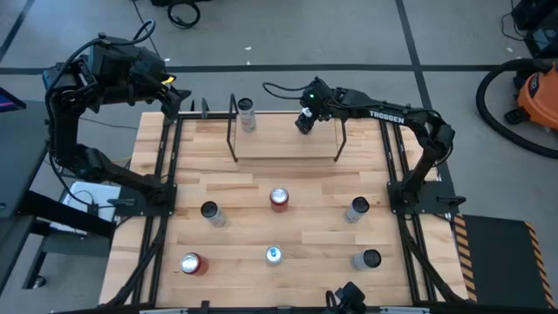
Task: Place canned beverage on shelf
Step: Put the right blue soda can on the shelf
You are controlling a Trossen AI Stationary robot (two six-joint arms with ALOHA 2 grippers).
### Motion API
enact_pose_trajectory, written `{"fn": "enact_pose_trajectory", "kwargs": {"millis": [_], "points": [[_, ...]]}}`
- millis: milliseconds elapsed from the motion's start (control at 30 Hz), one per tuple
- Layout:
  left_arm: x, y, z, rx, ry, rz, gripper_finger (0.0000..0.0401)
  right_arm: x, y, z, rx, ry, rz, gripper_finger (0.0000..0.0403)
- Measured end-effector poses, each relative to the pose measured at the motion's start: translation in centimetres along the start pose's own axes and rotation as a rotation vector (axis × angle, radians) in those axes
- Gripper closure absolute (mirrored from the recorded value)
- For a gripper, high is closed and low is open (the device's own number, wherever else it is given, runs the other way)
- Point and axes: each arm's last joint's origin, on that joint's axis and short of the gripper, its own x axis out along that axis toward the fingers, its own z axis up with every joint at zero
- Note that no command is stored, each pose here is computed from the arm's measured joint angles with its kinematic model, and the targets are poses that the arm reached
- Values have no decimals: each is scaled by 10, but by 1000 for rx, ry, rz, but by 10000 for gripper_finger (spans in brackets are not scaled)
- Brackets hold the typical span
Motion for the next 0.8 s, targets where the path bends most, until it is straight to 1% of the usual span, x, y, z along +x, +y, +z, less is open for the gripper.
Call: {"fn": "enact_pose_trajectory", "kwargs": {"millis": [167,300,433,600,733,800], "points": [[0,0,0,19,0,0,90,-9,-1,2,-4,-25,10,66],[0,0,0,18,0,0,90,-23,-3,7,6,-78,42,66],[0,0,0,17,0,0,90,-39,-6,9,16,-121,46,66],[0,0,0,16,0,0,90,-58,-12,9,51,-157,-21,68],[0,0,0,15,0,0,90,-65,-17,3,52,-114,-99,78],[0,0,0,15,0,0,90,-66,-18,0,65,-87,-118,86]]}}
